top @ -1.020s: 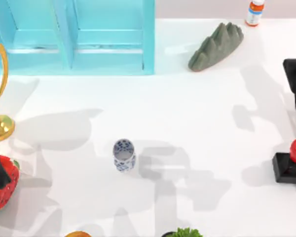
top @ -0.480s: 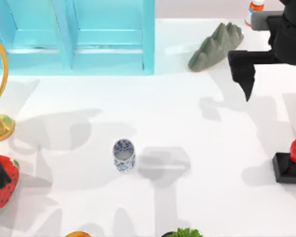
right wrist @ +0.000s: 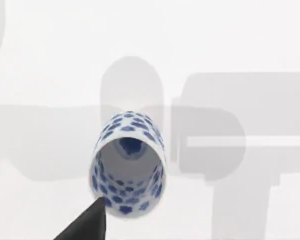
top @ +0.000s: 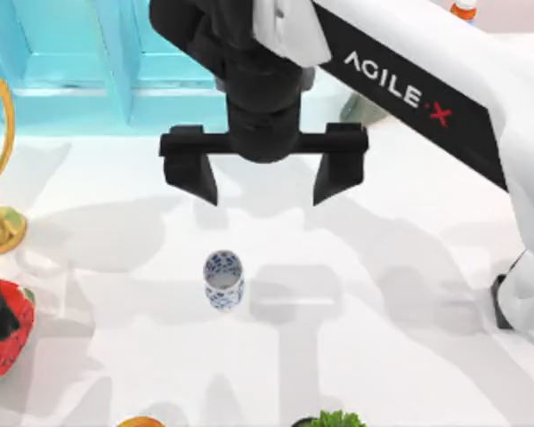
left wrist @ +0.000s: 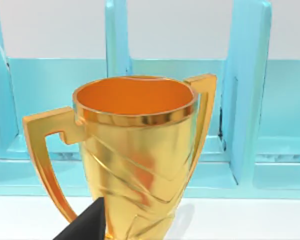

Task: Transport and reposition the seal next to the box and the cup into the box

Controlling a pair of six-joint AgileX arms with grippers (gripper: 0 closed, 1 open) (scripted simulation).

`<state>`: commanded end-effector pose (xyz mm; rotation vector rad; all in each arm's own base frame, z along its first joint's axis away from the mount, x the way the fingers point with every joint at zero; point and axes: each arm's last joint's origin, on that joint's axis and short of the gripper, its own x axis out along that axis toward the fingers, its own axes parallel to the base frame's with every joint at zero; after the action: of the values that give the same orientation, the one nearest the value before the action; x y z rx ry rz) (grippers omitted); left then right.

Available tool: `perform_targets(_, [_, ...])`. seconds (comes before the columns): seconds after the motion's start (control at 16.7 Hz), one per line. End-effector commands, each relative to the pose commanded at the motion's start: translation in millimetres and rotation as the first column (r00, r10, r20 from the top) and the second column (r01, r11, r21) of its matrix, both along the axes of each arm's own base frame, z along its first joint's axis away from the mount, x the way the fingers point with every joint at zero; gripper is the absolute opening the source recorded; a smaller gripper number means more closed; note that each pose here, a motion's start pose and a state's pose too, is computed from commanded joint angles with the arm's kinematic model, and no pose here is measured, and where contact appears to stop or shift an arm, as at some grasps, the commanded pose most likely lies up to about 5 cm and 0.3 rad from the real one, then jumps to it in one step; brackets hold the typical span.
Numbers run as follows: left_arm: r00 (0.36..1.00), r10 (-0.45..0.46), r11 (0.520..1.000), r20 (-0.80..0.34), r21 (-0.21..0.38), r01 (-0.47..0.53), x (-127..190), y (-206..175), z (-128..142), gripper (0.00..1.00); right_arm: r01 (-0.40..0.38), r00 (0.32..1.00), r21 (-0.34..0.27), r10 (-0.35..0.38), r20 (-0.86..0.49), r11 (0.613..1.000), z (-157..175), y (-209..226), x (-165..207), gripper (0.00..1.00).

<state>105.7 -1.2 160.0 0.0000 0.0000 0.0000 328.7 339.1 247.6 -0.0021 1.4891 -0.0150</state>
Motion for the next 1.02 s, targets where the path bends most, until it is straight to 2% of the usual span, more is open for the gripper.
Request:
perform_targets(0.18, [1.0, 0.0, 1.0, 0.0, 0.0, 0.0, 0.0, 0.0, 0.0, 1.0, 0.001, 1.0, 0.009, -0.001, 0.015, 1.0, -22.3, 46.9, -24.9, 1.0])
perform_targets(0.3, [1.0, 0.0, 1.0, 0.0, 0.0, 0.0, 0.0, 0.0, 0.0, 1.0, 0.001, 1.0, 0.01, -0.001, 0.017, 1.0, -29.2, 59.2, -33.5, 1.0])
perform_targets(0.72, [1.0, 0.0, 1.0, 0.0, 0.0, 0.0, 0.0, 0.0, 0.0, 1.0, 0.001, 1.0, 0.013, -0.001, 0.02, 1.0, -36.5, 60.1, -31.3, 1.0])
perform_targets(1.02, [1.0, 0.0, 1.0, 0.0, 0.0, 0.0, 0.0, 0.0, 0.0, 1.0, 0.001, 1.0, 0.005, -0.001, 0.013, 1.0, -84.0, 61.2, -26.3, 1.0])
